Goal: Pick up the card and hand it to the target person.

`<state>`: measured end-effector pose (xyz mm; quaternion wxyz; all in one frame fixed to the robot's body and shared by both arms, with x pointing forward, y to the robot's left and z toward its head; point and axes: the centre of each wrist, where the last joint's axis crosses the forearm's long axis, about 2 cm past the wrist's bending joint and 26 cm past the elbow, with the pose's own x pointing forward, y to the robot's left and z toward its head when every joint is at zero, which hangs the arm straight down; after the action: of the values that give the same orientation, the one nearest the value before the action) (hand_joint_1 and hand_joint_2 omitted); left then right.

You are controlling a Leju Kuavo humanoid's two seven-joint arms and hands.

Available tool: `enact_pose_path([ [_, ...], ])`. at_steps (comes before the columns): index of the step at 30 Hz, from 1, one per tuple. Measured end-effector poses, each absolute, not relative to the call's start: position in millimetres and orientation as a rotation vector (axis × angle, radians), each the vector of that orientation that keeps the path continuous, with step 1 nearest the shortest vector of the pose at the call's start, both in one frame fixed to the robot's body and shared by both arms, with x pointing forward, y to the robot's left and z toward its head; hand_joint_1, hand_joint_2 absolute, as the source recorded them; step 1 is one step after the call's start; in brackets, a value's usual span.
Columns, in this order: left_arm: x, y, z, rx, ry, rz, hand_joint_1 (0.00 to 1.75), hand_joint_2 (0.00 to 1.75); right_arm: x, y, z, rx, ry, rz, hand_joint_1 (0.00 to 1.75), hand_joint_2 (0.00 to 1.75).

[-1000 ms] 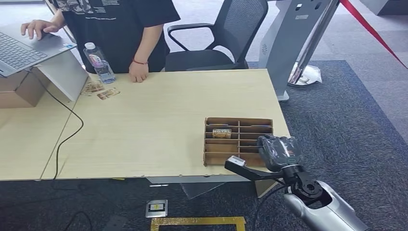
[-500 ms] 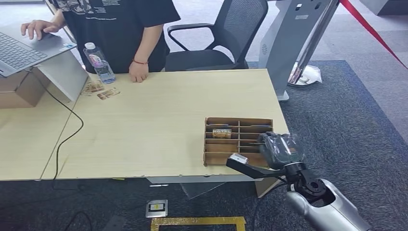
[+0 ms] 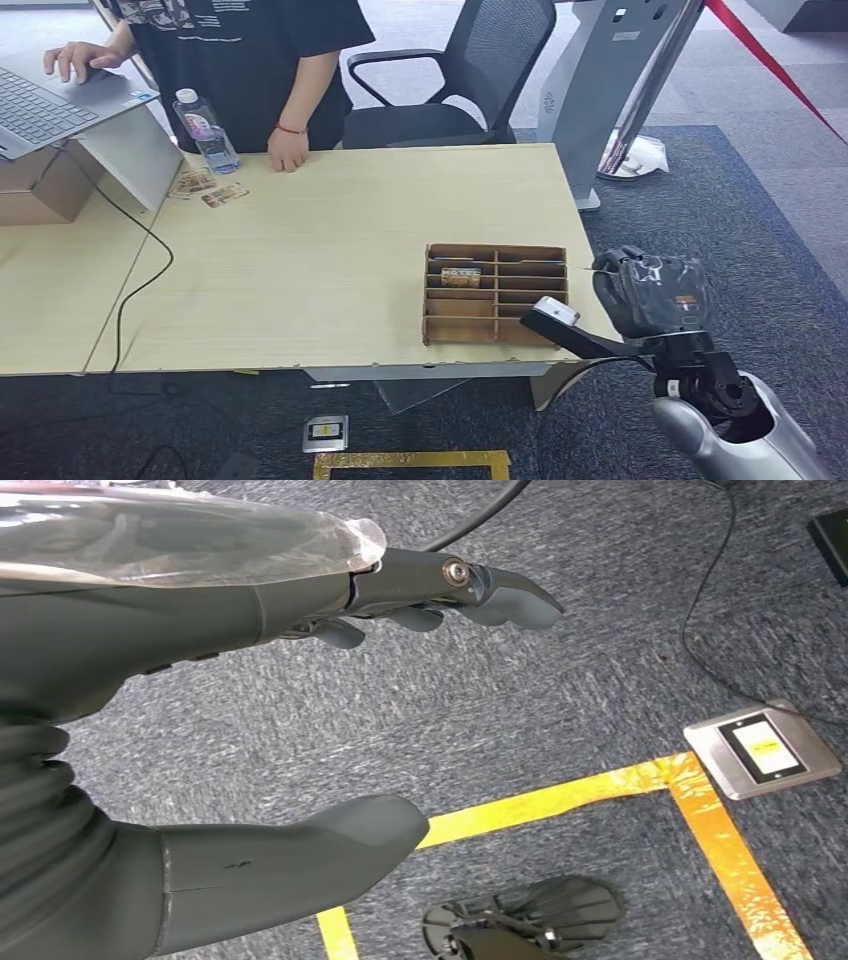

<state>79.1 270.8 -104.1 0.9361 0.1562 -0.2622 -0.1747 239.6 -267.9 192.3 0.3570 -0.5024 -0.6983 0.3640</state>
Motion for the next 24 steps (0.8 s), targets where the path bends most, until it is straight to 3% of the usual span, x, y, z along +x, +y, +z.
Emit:
enact_pose_path([
  [13, 78.8, 271.2, -104.2, 0.319, -0.539, -0.361, 0.00, 1.75, 228.9, -285.1, 226.3, -1.434, -1.915, 0.787, 1.75, 1.75],
  [24, 92.0, 266.1, -101.5, 0.308, -0.553, -0.386, 0.00, 1.75, 258.5, -274.0, 239.6, -1.471, -2.026, 0.729, 1.75, 1.75],
])
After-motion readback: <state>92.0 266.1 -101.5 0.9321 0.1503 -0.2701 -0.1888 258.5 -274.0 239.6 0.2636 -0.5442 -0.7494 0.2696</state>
